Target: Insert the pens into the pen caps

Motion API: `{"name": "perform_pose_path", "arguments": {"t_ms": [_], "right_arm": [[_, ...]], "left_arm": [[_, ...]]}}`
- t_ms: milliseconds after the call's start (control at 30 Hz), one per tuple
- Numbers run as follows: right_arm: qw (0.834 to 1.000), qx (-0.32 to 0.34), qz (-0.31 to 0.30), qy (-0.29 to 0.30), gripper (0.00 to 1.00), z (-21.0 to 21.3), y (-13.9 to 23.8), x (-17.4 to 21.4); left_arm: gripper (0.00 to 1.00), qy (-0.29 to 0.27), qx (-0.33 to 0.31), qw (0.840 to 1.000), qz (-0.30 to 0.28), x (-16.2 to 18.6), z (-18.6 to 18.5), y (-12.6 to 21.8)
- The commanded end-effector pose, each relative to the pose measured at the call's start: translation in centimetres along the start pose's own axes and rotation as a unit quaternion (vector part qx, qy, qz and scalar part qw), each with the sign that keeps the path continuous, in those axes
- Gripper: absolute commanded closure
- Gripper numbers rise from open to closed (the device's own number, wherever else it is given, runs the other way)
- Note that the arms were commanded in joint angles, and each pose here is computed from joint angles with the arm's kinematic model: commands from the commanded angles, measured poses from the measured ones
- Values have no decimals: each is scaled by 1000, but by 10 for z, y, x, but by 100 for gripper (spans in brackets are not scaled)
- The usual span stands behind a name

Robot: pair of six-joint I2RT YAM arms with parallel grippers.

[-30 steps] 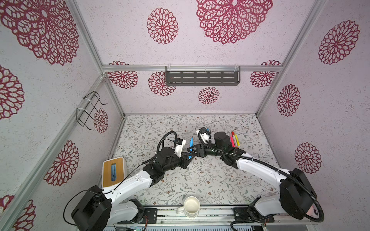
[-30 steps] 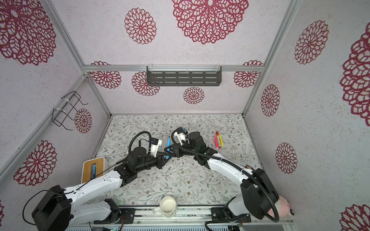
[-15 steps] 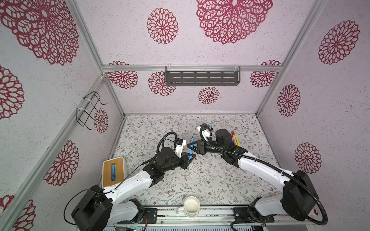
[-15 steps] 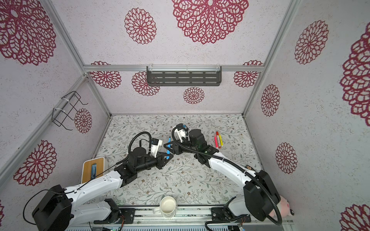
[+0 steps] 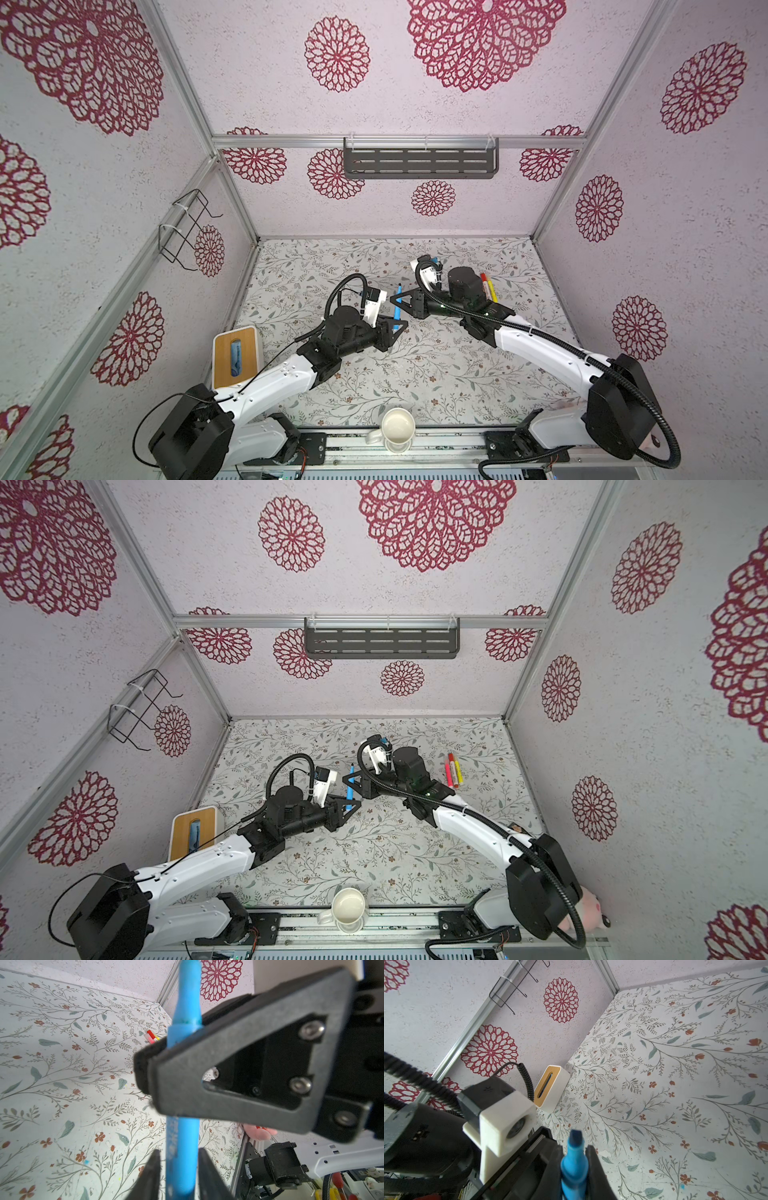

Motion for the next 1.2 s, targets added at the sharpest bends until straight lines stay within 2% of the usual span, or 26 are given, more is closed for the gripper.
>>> {"name": "perform_pose_path", "arguments": {"t_ms": [0, 267, 467, 600, 800, 1000, 1067, 1167], "right_arm": [[999, -22, -13, 25, 100, 12, 7, -5], [999, -21, -6, 32, 100, 13, 10, -2], [999, -22, -5, 34, 100, 14, 12, -1], [999, -24, -6, 37, 100, 15, 13, -1], [999, -18, -9, 39, 100, 16, 16, -1], [999, -10, -14, 44, 78, 19, 20, -3], [999, -7, -17, 47, 66, 21, 23, -5], [998, 7, -22, 53, 58, 23, 28, -7]], "left_arm": [[53, -3, 15, 1000, -1, -7, -4, 0], [57, -6, 20, 1000, -4, -14, -9, 0], [75, -2, 17, 1000, -1, -13, -7, -1], [100, -5, 20, 1000, -1, -13, -7, -1], [100, -7, 16, 1000, -3, -13, -6, 0], [100, -11, 14, 1000, -4, -13, -7, 2], [100, -12, 14, 1000, -3, -13, -6, 2], [100, -12, 15, 1000, -2, -12, -7, 3]]}}
Point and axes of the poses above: each gripper's point midway between its finger pads, its own y axis back along the fingers, its own z axis along the line the jaws close on, x = y × z, the point moved 8 cm from there along y, back along the fingers, and after that the axes turned 3 degrees about -y, right-handed, at the moved point
